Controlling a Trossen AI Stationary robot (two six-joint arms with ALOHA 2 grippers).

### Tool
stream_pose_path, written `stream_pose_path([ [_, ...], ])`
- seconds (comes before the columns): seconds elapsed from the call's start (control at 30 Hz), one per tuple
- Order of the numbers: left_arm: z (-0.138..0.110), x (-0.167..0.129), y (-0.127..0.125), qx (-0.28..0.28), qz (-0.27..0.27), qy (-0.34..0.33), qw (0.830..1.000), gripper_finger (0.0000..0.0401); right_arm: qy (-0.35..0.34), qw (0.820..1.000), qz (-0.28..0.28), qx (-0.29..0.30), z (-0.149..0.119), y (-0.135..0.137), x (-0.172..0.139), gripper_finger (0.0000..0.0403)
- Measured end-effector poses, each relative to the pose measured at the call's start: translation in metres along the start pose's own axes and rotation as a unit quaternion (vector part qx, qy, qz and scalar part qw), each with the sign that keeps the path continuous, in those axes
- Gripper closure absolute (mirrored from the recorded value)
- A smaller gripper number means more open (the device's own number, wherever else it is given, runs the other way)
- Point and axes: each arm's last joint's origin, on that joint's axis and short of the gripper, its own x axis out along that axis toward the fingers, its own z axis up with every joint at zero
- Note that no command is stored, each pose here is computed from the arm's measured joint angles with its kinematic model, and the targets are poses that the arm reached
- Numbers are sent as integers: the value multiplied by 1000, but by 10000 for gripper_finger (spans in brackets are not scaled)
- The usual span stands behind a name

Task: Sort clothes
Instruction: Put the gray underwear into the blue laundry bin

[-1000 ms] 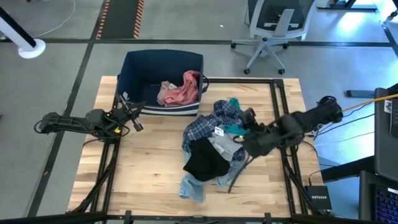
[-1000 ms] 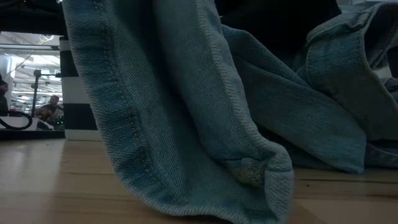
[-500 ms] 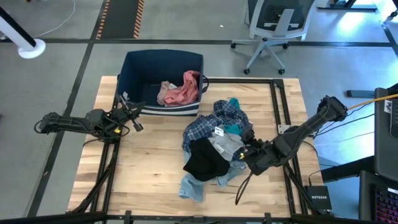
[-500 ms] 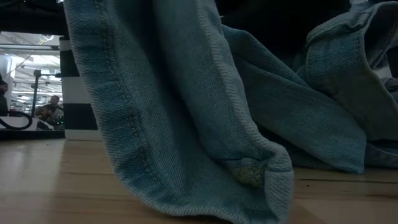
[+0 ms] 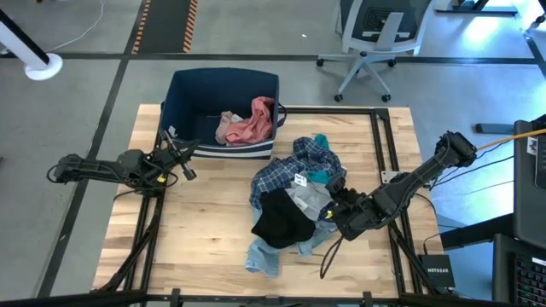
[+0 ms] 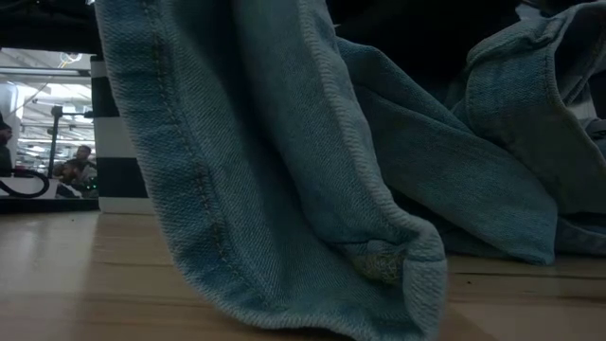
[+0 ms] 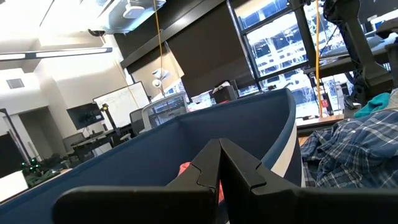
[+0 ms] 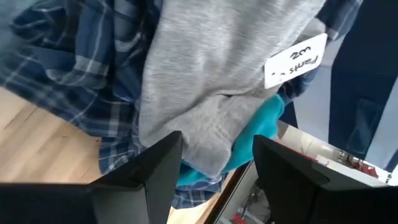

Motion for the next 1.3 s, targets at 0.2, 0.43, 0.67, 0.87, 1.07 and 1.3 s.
stream_pose_path([
  [0.2,0,0,0,0,0,0,1000,400,-5,1000,18,-10,0,1,0,187],
  [0.43,0,0,0,0,0,0,1000,400,8,999,45,-27,-4,4,0,187],
  [0.67,0,0,0,0,0,0,1000,400,10,999,26,-34,-3,4,2,187],
  [0.87,0,0,0,0,0,0,1000,400,25,999,7,-47,-7,15,14,187],
  [1.07,0,0,0,0,0,0,1000,400,1,998,-14,-53,-1,16,17,187],
  [1.3,0,0,0,0,0,0,1000,400,-15,998,-21,-57,3,14,17,220],
])
